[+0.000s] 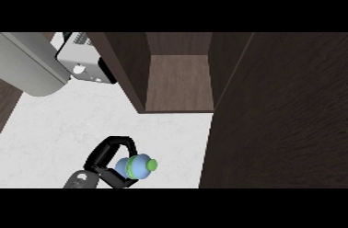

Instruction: Pick up the bottled water, place it into the cabinet and close the cabinet

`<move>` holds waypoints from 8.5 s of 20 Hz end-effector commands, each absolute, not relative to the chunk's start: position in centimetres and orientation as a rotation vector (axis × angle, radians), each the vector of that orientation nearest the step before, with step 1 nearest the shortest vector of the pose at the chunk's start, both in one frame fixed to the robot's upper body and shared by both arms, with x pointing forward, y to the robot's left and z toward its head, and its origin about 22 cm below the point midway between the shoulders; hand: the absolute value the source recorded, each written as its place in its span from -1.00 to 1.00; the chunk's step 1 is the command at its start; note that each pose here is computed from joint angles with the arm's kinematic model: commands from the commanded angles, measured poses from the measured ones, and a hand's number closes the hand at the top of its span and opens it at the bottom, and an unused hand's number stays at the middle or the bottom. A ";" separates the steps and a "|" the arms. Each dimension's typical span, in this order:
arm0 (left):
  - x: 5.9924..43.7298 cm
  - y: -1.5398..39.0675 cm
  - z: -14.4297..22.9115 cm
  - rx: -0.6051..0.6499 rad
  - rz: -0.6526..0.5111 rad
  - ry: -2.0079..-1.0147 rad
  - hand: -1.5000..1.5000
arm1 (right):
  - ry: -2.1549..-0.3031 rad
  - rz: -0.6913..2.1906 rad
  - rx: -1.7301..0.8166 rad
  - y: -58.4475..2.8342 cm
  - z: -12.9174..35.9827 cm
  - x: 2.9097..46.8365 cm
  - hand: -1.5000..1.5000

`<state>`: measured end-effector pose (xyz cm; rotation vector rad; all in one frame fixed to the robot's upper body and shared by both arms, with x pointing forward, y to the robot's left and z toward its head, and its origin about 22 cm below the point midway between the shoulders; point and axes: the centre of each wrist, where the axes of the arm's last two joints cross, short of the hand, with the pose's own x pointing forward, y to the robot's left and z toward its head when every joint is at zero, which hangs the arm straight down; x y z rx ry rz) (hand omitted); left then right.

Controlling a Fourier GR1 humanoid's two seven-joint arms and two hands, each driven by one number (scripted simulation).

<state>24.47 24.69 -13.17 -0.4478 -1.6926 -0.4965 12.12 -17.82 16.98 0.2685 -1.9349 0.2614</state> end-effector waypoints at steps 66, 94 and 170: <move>41.4 10.0 0.8 0.370 0.038 -1.777 1.00 | -1.971 0.247 0.311 -19.7 16.9 9.5 -1.00; 43.2 8.8 4.4 0.099 0.025 -1.902 -1.00 | -1.967 0.261 0.320 -20.0 15.6 10.6 -1.00; 14.5 31.7 2.5 -0.222 0.142 -1.893 1.00 | -1.655 0.476 0.510 -4.5 20.5 27.7 1.00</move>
